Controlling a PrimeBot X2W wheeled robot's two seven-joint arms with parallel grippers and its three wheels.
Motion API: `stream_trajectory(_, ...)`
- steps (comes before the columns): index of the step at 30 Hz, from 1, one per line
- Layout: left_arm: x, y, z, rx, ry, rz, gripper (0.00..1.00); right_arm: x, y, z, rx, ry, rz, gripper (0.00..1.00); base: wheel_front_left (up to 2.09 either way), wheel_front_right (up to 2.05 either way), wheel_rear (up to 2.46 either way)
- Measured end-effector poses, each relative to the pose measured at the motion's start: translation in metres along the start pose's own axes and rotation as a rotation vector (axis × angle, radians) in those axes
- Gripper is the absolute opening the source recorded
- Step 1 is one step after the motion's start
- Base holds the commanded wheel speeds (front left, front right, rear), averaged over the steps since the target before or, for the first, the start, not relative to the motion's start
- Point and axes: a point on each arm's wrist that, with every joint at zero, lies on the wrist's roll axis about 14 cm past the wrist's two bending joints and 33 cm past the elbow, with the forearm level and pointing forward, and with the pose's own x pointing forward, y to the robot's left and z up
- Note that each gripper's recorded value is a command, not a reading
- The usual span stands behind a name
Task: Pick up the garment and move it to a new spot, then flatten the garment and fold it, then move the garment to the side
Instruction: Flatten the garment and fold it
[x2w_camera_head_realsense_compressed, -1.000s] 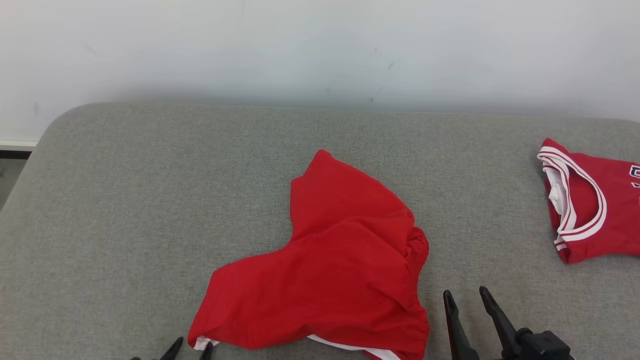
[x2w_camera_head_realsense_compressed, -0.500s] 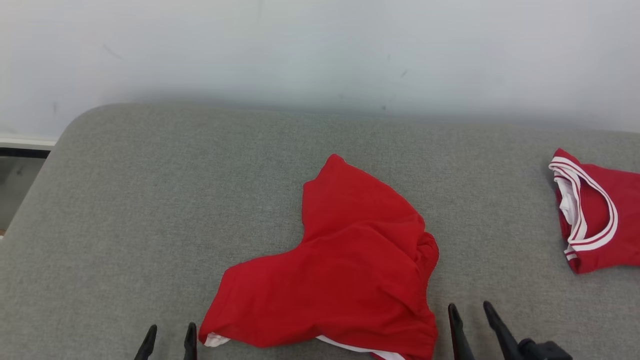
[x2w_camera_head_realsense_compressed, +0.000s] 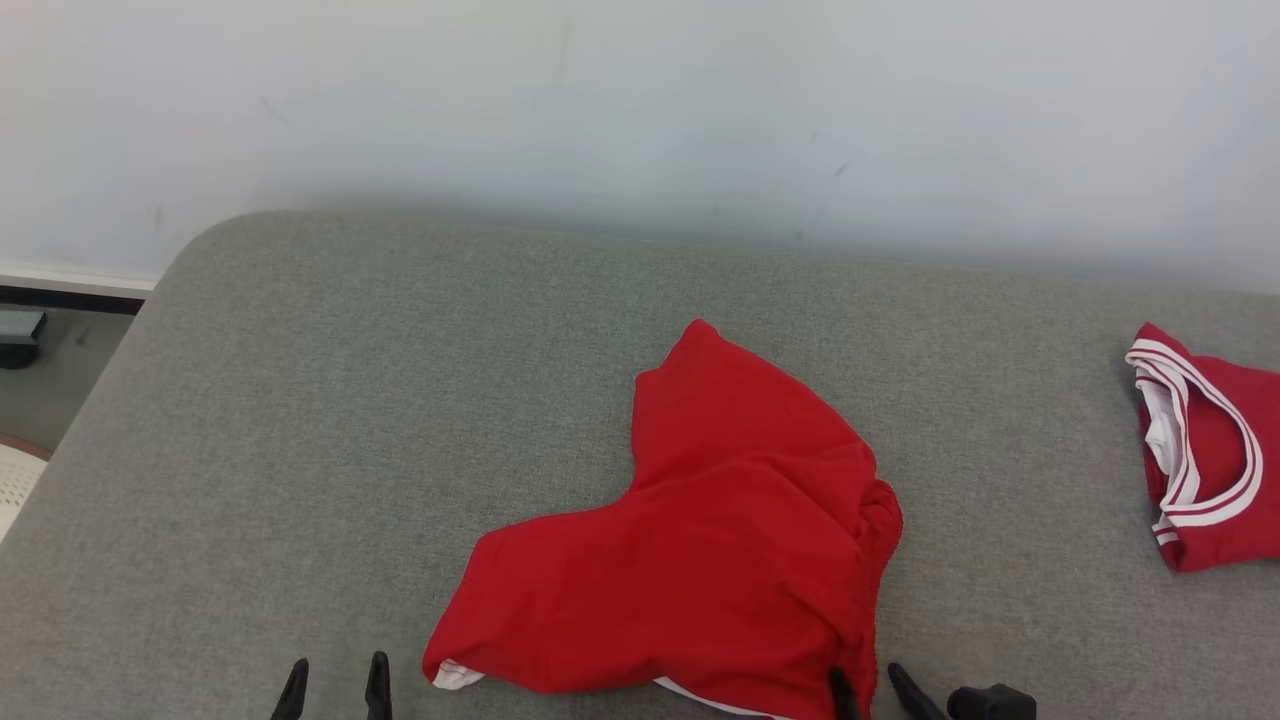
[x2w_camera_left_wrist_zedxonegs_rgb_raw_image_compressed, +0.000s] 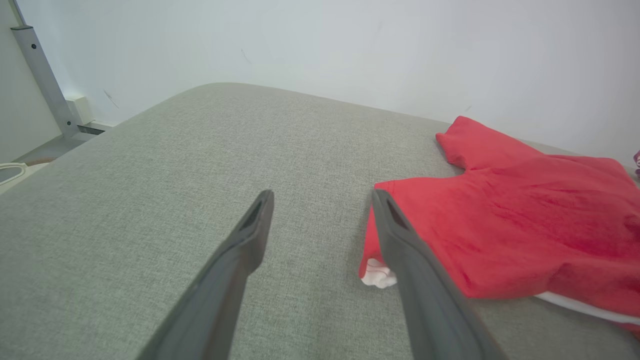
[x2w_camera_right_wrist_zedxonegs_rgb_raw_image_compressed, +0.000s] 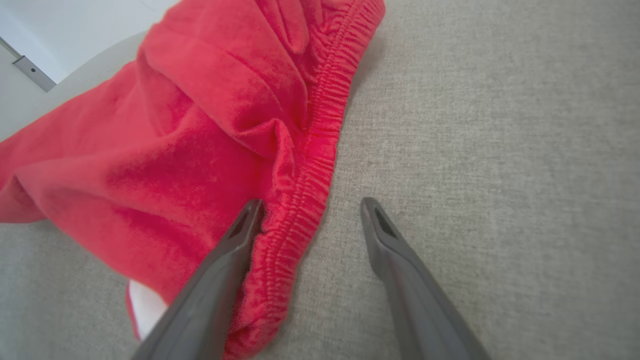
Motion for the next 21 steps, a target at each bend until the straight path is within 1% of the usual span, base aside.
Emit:
stream_trajectory(1, -0.001, 0.001, 0.000, 0.000, -0.001, 0.003, 1.00, 0.002, 0.003, -0.003, -0.001, 0.014, 0.011, 0.83, 0.00, 0.00, 0.00)
stream_trajectory(2, -0.001, 0.002, 0.000, 0.000, -0.002, 0.007, 1.00, 0.003, 0.005, -0.002, 0.000, 0.017, 0.016, 0.04, 0.00, 0.00, 0.00)
stream_trajectory(3, -0.001, 0.004, 0.001, 0.002, -0.003, 0.013, 1.00, 0.005, 0.005, 0.000, -0.003, 0.013, 0.019, 0.00, 0.00, 0.00, 0.00)
stream_trajectory(6, -0.001, 0.004, 0.000, 0.001, -0.003, 0.013, 1.00, 0.007, 0.001, 0.008, -0.005, -0.008, 0.008, 0.00, 0.00, 0.00, 0.00)
stream_trajectory(11, -0.001, 0.002, -0.003, -0.004, 0.007, 0.011, 1.00, 0.000, -0.022, 0.042, -0.042, -0.123, -0.044, 0.00, 0.00, 0.00, 0.00)
stream_trajectory(15, 0.000, 0.002, -0.005, -0.006, 0.013, 0.010, 1.00, -0.017, -0.040, 0.050, -0.075, -0.167, -0.092, 0.00, 0.00, 0.00, 0.00)
stream_trajectory(21, 0.003, 0.000, -0.009, -0.014, 0.026, 0.004, 1.00, -0.031, -0.050, 0.058, -0.135, -0.199, -0.118, 0.00, 0.00, 0.00, 0.00)
